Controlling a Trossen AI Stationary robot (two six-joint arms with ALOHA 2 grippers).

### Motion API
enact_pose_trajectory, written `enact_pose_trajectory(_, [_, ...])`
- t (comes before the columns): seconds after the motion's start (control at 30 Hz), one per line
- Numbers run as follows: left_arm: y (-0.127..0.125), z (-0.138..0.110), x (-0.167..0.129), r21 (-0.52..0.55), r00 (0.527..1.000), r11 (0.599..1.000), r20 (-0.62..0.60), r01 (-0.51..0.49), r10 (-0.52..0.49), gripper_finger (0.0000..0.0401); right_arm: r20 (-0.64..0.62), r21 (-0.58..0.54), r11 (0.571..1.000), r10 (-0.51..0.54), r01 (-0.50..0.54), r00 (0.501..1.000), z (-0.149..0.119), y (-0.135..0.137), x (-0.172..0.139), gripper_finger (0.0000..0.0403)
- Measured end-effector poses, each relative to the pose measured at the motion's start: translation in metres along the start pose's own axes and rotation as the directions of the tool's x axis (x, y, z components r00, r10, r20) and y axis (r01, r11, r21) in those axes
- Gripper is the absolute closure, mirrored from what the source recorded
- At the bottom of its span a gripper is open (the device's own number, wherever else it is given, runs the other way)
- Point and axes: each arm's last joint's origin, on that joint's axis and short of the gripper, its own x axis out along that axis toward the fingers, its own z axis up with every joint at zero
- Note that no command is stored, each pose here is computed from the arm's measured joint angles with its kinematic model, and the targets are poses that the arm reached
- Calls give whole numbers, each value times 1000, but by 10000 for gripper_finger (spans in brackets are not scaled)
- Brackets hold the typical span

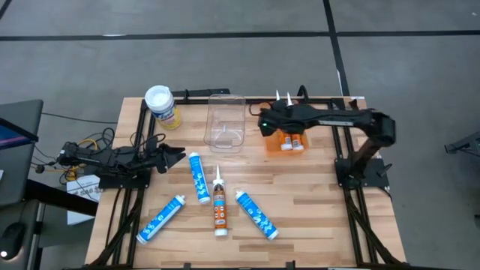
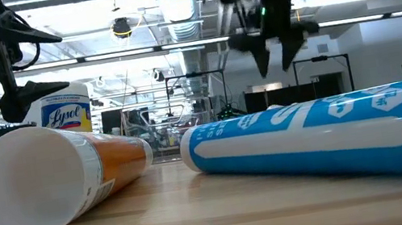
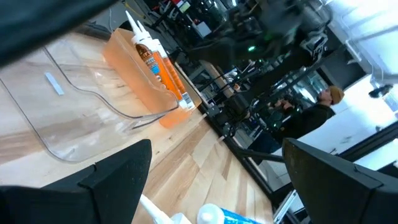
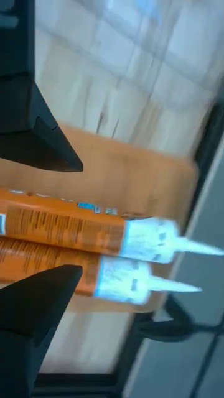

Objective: Pick & place silicon tubes, Sealant and Lysol wipes
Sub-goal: Put the orange sealant into the orange bin

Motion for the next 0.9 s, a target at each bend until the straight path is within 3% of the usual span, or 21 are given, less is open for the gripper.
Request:
enact_pose_trajectory(0.33, [-18,12,-3,123,983,976,-12,182,-182,46,148,-167,973,185,-159,972,-7,-44,-84,154])
enact_pose_trajectory(0.5, [-32,26,-9,176,966,951,-9,254,-257,46,201,-267,931,306,-248,931,-27,-58,-114,154])
enact_pose_trajectory(0.7, [-43,35,-11,238,952,923,-28,302,-305,46,259,-299,857,495,-419,829,-71,-72,-120,154])
enact_pose_trajectory(0.9, [-51,31,1,264,956,920,-113,290,-270,46,327,-275,780,626,-562,708,-105,-89,-103,154])
